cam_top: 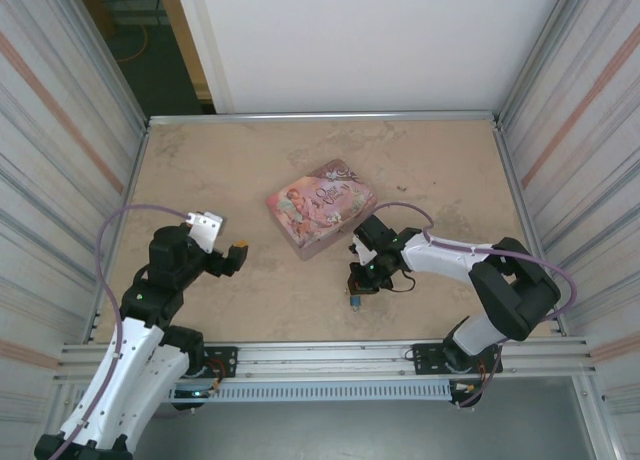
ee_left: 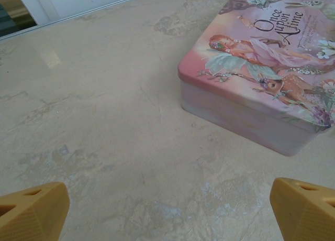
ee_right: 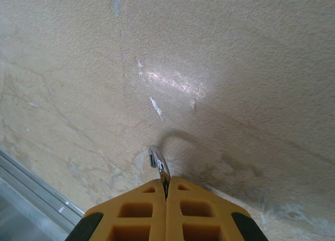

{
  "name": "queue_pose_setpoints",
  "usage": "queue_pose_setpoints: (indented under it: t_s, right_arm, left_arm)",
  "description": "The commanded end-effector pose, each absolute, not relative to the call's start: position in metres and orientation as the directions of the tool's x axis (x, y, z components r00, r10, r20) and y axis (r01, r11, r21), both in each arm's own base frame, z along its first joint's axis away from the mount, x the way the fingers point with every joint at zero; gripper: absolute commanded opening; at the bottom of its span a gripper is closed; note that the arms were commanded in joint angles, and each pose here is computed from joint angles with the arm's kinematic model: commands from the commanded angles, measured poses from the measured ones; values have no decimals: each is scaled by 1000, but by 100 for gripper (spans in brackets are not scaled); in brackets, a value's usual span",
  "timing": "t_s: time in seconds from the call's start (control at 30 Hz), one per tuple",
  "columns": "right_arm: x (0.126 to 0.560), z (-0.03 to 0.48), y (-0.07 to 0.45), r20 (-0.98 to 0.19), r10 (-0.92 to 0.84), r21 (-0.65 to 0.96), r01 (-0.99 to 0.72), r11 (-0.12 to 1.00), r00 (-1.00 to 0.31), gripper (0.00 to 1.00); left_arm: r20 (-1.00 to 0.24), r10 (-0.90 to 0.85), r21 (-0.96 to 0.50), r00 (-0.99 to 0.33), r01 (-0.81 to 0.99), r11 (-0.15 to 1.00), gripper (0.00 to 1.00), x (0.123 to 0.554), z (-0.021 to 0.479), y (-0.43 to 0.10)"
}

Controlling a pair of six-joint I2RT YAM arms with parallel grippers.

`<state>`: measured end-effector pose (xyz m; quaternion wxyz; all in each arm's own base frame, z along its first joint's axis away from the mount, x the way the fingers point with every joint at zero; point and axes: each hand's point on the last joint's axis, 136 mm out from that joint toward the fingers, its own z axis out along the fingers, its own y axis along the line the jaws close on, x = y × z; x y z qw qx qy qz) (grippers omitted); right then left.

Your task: Unlock the padlock with the key

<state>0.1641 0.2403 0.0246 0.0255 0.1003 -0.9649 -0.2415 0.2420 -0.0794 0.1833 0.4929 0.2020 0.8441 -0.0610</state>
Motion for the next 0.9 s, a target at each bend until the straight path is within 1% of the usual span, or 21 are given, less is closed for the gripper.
queue_pose_setpoints:
  t_s: [0.0, 0.1, 0.63, 0.8, 0.87]
  right_arm:
    - [160, 15, 232, 23, -194, 425, -166, 890, -981, 4]
    - [162, 16, 232, 13, -195, 424, -171, 889, -981, 7]
    - [173, 35, 227, -88, -186, 405, -205, 891, -979, 33]
    - [180, 47, 223, -144, -182, 386, -225, 895, -973, 43]
    - [183, 53, 221, -173, -182, 376, -236, 896, -968, 49]
  left_arm:
    - [-869, 287, 114, -404, 400, 909, 99, 244, 198, -78]
    - [-868, 287, 115, -404, 399, 910, 99, 244, 198, -78]
    - [-867, 287, 113, -407, 400, 909, 99, 244, 197, -79]
    - [-867, 287, 113, -408, 400, 910, 99, 244, 197, -79]
    - [-866, 287, 113, -410, 399, 910, 99, 245, 196, -78]
